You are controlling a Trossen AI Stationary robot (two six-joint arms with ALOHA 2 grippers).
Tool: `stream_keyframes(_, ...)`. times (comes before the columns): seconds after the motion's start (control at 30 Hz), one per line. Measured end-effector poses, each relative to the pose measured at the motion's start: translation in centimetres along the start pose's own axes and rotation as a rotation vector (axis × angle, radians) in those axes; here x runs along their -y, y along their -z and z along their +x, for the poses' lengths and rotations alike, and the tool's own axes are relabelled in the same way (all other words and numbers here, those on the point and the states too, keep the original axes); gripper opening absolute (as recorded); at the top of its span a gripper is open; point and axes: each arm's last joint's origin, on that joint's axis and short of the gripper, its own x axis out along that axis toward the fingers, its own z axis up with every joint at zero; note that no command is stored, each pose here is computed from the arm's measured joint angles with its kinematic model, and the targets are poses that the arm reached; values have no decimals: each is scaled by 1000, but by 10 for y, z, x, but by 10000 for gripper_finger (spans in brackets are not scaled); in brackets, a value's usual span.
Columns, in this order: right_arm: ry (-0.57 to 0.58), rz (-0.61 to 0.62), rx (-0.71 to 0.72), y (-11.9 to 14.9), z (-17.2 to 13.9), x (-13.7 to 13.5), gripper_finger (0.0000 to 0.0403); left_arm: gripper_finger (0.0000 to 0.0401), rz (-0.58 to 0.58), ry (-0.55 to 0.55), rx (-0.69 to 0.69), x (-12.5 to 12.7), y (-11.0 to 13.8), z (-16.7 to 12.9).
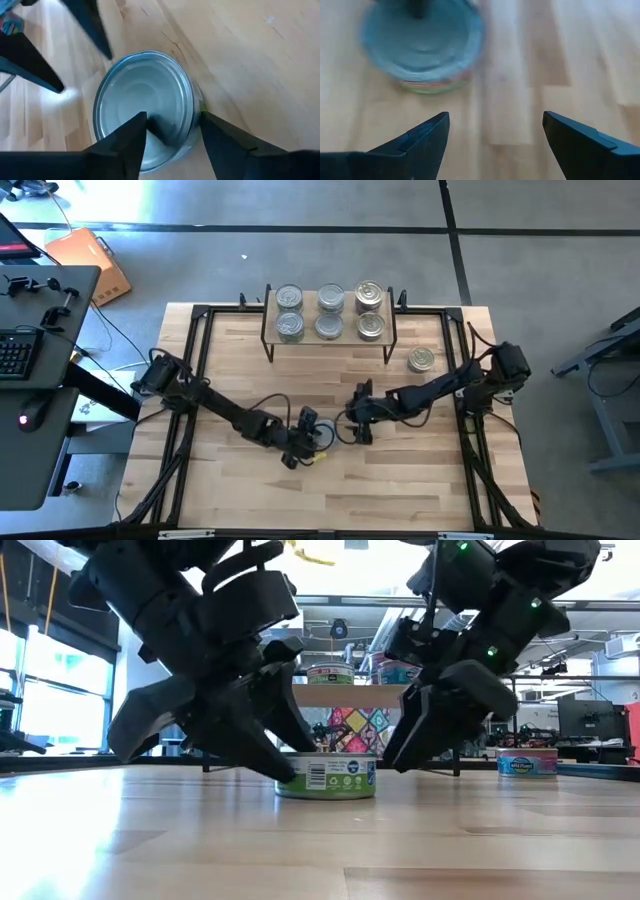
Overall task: Stack canned seafood by type on shelf
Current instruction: Stack the light green tuna can on top of the bottom light green tuna can on the shelf
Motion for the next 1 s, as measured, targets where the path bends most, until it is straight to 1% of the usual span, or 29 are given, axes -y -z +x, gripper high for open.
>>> stream_keyframes(0.13, -34, -21, 24, -1, 2, -8, 312, 141, 16, 27, 2, -4, 2, 3)
stream_keyframes(0.27, -37, -31, 14, 1, 1, -12, 312, 87, 41, 27, 10, -5, 3, 10)
stream_keyframes(0.4, -19, -16, -57, 6, -16, -19, 312, 23, 43, 31, 15, -2, 5, 16)
stream_keyframes(0.43, -5, -16, -68, 7, -23, -22, 312, 13, 41, 30, 25, -1, 4, 16)
stream_keyframes(0.53, 66, -26, -99, 10, -42, -27, 312, 6, 39, 21, 43, 0, 2, 15)
stream_keyframes(0.7, 198, -19, -55, 11, -74, -33, 312, 1, 94, -24, 56, 1, -6, 12)
stream_keyframes(0.83, 216, -19, -7, 10, -89, -37, 312, 1, 123, -29, 50, 0, -14, 11)
stream_keyframes(1.0, 218, -21, 17, 8, -95, -38, 312, 0, 156, -44, -11, -2, -20, 8)
